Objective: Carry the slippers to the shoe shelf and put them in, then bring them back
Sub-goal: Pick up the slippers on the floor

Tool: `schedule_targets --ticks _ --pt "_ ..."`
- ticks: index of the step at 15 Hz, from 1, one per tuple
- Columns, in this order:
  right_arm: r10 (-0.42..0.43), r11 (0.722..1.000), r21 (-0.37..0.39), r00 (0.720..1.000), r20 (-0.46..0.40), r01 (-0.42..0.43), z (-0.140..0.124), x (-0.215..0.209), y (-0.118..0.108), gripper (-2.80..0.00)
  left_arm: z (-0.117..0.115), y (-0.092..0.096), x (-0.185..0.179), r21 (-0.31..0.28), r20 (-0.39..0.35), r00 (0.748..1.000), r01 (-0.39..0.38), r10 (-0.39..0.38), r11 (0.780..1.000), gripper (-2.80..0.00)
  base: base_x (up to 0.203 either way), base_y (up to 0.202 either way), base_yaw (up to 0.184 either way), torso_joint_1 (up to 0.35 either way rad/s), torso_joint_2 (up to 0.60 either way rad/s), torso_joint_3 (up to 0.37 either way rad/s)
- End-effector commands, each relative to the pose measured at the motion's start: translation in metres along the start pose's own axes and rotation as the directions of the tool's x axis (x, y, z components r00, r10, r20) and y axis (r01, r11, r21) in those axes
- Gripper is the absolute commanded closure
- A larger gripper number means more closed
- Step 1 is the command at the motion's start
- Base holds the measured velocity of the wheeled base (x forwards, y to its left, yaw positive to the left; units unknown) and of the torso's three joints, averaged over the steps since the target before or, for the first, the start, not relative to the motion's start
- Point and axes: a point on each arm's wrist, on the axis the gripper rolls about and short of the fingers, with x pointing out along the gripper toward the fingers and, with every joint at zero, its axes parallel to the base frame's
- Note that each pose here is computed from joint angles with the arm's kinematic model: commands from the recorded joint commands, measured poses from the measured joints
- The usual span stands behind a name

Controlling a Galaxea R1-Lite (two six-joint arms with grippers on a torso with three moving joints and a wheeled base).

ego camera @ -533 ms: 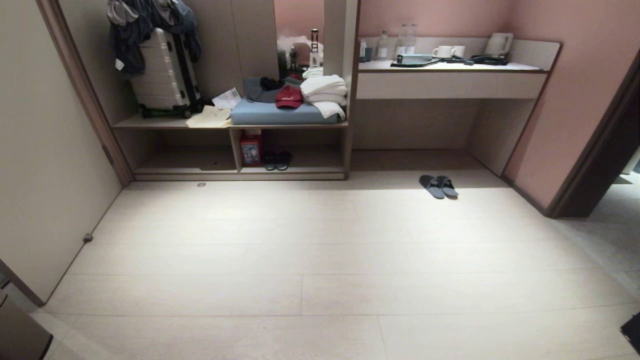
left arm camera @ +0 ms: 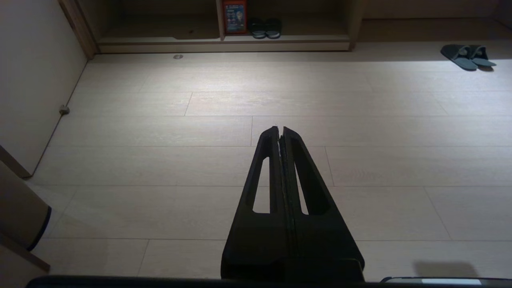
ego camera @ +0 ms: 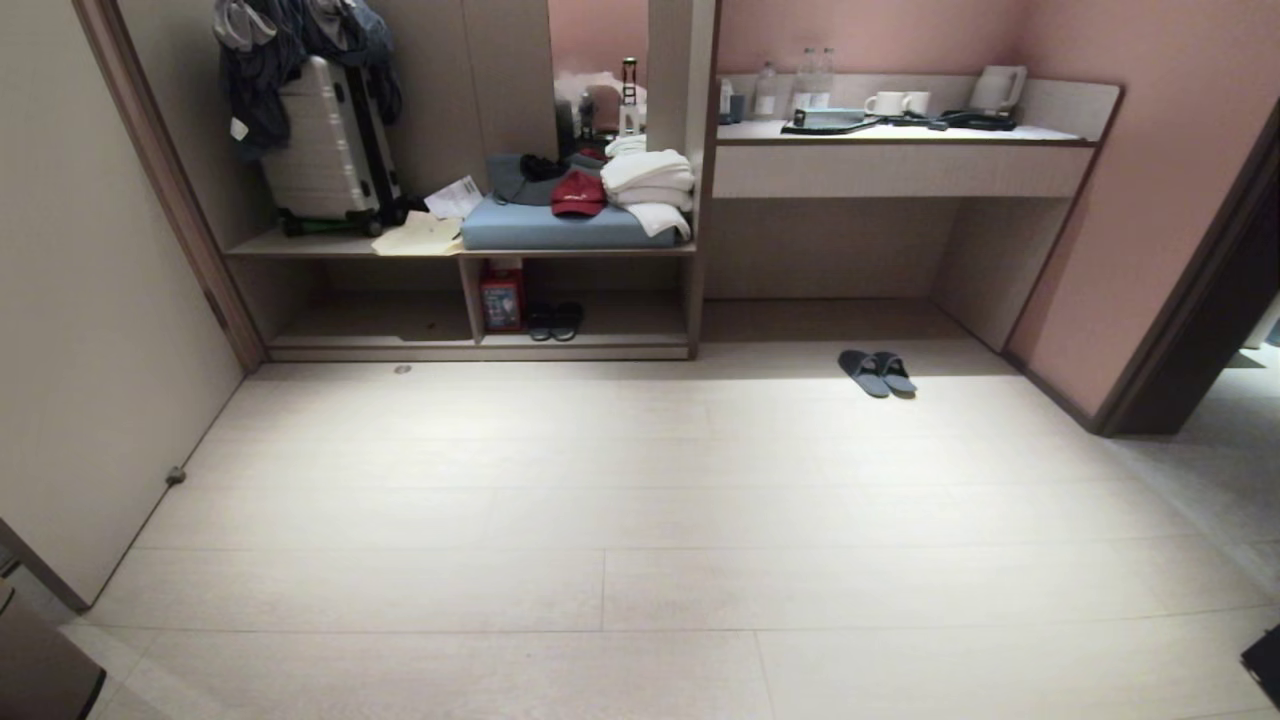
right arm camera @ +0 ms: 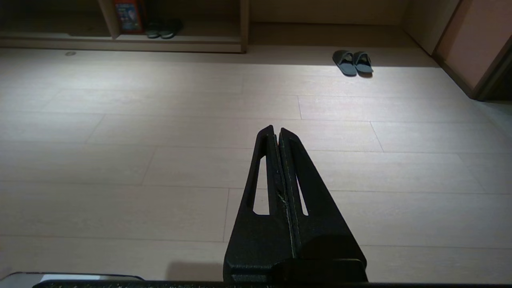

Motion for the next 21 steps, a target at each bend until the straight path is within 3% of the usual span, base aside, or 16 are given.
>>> schedule_targets --ticks 1,16,21 --pt "-0.001 1.000 0.000 1.000 0.000 0.001 0.0001 0.0001 0.0000 0.00 0.0000 0.0000 0.0001 -0.002 -0.001 1.000 -0.001 0.001 1.000 0.00 0.000 0.000 0.000 0.000 0.00 0.000" --pt "-0.001 1.000 0.000 1.000 0.002 0.001 0.0000 -0.0001 0.0000 0.00 0.0000 0.0000 0.0001 -0.003 -0.001 1.000 -0.001 0.001 1.000 0.00 0.000 0.000 0.000 0.000 0.00 0.000" --pt "-0.001 1.000 0.000 1.000 0.002 0.001 0.0000 -0.0001 0.0000 0.00 0.0000 0.0000 0.0001 -0.003 -0.001 1.000 0.000 0.000 1.000 0.00 0.159 0.000 -0.001 0.002 0.00 0.003"
